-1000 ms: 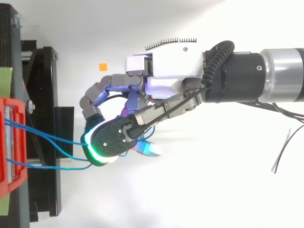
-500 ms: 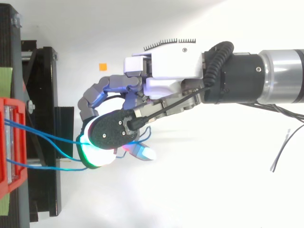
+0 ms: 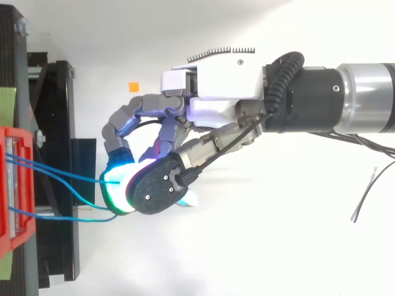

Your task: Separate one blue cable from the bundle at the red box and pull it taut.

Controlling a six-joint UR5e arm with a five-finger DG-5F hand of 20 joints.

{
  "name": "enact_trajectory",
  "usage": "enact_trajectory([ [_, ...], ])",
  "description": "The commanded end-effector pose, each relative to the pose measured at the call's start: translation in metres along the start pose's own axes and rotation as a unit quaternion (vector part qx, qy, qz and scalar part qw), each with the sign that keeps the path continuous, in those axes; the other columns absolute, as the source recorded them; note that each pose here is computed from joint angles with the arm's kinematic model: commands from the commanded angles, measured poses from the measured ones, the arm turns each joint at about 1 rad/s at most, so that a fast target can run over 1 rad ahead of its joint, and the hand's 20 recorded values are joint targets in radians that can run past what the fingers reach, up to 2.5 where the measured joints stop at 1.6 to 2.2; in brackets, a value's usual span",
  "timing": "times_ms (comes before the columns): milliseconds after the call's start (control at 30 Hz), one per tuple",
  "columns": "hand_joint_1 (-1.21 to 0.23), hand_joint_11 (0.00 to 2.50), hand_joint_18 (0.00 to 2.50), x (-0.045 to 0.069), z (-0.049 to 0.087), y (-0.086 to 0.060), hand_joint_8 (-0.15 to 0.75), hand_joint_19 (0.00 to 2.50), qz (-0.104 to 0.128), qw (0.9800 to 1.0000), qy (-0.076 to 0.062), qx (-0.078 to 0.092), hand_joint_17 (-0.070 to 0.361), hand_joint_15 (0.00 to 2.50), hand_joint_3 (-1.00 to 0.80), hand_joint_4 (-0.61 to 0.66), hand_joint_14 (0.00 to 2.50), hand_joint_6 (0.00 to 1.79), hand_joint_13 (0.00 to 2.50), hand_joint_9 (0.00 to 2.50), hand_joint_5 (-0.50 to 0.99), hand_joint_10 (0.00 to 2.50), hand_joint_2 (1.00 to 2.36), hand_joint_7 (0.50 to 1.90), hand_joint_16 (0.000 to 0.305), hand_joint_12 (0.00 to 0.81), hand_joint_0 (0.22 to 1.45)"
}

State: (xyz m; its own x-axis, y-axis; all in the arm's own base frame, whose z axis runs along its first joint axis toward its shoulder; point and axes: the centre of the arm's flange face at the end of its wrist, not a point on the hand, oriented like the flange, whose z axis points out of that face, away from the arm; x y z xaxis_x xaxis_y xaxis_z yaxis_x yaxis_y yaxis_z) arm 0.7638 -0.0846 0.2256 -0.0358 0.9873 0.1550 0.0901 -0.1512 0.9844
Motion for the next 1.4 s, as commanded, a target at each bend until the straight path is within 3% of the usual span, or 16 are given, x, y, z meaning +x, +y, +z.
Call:
enact_trajectory([
  [0, -0.66, 1.21, 0.79, -0.0001, 0.0004, 0.0006, 0.325, 0.72, 0.0, 1.0, 0.0, -0.002, 0.107, 0.54, -0.39, 0.08, 0.02, 0.83, 0.85, 1.36, -0.14, 0.02, 1.01, 1.19, 0.047, 0.375, 0.6],
  [333, -0.69, 1.21, 0.8, -0.0023, 0.0011, 0.0016, 0.326, 0.73, -0.001, 1.0, 0.0, -0.008, 0.107, 0.55, -0.26, 0.05, 0.02, 0.84, 0.85, 1.36, -0.14, 0.02, 1.02, 1.21, 0.048, 0.374, 0.6],
  [400, -0.69, 1.2, 0.8, -0.0022, 0.0014, 0.0019, 0.325, 0.74, -0.003, 0.9999, 0.0, -0.01, 0.107, 0.55, -0.3, 0.07, 0.02, 0.84, 0.85, 1.36, -0.14, 0.02, 1.01, 1.21, 0.048, 0.372, 0.6],
  [500, -0.62, 1.19, 0.82, -0.0022, 0.0015, 0.002, 0.333, 0.73, -0.004, 0.9999, 0.0, -0.01, 0.112, 0.56, -0.49, 0.08, 0.02, 0.84, 0.85, 1.36, -0.14, 0.03, 1.0, 1.17, 0.05, 0.381, 0.55],
  [567, -0.6, 1.18, 0.82, -0.0022, 0.0017, 0.0022, 0.336, 0.73, -0.005, 0.9999, 0.0, -0.011, 0.113, 0.56, -0.5, 0.08, 0.02, 0.84, 0.85, 1.36, -0.14, 0.03, 1.0, 1.17, 0.05, 0.383, 0.54],
  [700, -0.61, 1.2, 0.81, -0.0026, 0.0012, 0.0014, 0.32, 0.74, -0.006, 0.9999, -0.002, -0.01, 0.107, 0.55, -0.36, 0.06, 0.02, 0.84, 0.85, 1.36, -0.14, 0.03, 1.01, 1.22, 0.048, 0.372, 0.6],
  [867, -0.65, 1.22, 0.81, -0.003, 0.0014, 0.0016, 0.325, 0.75, -0.006, 0.9999, -0.004, -0.011, 0.107, 0.55, -0.22, 0.03, 0.02, 0.85, 0.85, 1.37, -0.13, 0.03, 1.02, 1.25, 0.047, 0.372, 0.59],
  [1367, -0.69, 1.21, 0.83, -0.0036, 0.0031, 0.003, 0.339, 0.72, -0.006, 0.9997, -0.012, -0.022, 0.112, 0.54, -0.12, -0.02, 0.02, 0.86, 0.84, 1.37, -0.12, 0.02, 1.02, 1.29, 0.05, 0.382, 0.58],
])
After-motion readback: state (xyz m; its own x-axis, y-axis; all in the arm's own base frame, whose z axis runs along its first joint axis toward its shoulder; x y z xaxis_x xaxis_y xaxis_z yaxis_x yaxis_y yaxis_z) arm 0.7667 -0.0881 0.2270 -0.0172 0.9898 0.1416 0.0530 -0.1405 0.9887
